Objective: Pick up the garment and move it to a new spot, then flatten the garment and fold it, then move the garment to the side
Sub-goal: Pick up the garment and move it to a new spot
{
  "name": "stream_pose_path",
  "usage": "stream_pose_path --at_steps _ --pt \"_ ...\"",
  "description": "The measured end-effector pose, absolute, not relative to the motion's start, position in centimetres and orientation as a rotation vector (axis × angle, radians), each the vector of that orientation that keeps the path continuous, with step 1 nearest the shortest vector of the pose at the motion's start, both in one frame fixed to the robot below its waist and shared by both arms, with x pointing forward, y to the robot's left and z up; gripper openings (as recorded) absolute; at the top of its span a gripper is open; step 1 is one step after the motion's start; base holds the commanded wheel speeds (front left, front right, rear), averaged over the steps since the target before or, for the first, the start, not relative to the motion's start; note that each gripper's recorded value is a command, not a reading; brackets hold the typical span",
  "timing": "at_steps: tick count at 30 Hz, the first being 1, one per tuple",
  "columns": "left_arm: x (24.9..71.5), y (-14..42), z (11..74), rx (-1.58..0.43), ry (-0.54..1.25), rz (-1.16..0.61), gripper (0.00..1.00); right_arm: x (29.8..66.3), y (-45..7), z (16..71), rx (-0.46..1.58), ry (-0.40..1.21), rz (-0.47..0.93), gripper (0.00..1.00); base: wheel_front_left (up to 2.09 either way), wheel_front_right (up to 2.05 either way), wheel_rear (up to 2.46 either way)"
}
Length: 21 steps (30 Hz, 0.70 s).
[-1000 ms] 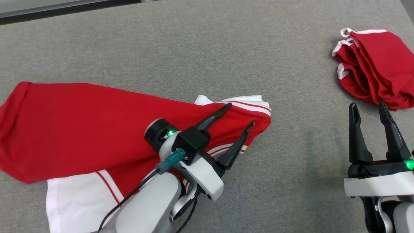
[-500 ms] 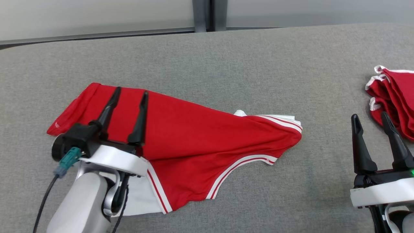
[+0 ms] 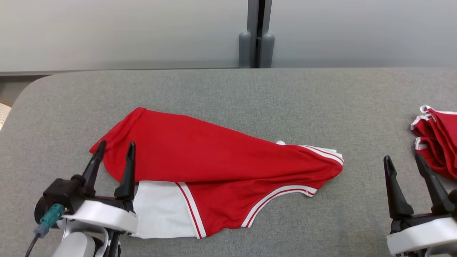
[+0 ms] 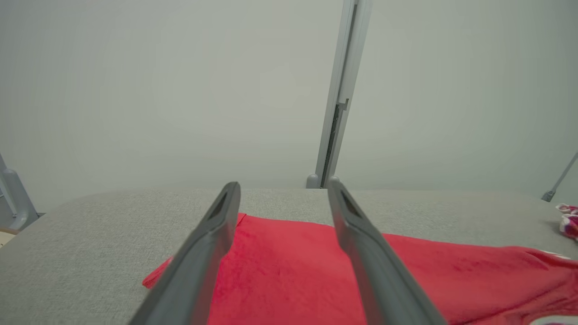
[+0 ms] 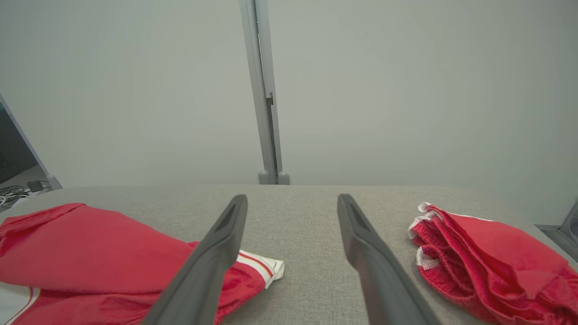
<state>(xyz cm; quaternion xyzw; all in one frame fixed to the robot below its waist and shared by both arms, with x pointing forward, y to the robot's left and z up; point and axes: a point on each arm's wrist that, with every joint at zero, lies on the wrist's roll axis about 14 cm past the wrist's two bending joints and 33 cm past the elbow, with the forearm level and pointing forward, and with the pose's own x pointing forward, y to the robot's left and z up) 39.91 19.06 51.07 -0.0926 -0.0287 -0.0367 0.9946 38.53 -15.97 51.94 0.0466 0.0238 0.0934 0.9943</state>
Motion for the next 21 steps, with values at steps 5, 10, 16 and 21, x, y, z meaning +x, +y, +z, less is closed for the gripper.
stream_pose_path --at_steps 5,10,16,21 --pt "38.2 18.8 51.1 -0.186 -0.051 -0.084 1.00 37.1 -16.0 52.2 0.091 0.056 0.185 1.00 0.00 0.00 0.00" --pt "36.8 18.8 51.3 -0.183 -0.049 -0.086 1.00 35.8 -16.3 52.5 0.090 0.053 0.173 1.00 0.00 0.00 0.00" --pt "36.3 18.8 51.7 -0.178 -0.051 -0.087 1.00 35.3 -16.4 53.0 0.092 0.041 0.167 1.00 0.00 0.00 0.00" --pt "36.2 18.7 51.9 -0.179 -0.049 -0.087 1.00 35.3 -16.3 53.1 0.094 0.042 0.166 1.00 0.00 0.00 0.00"
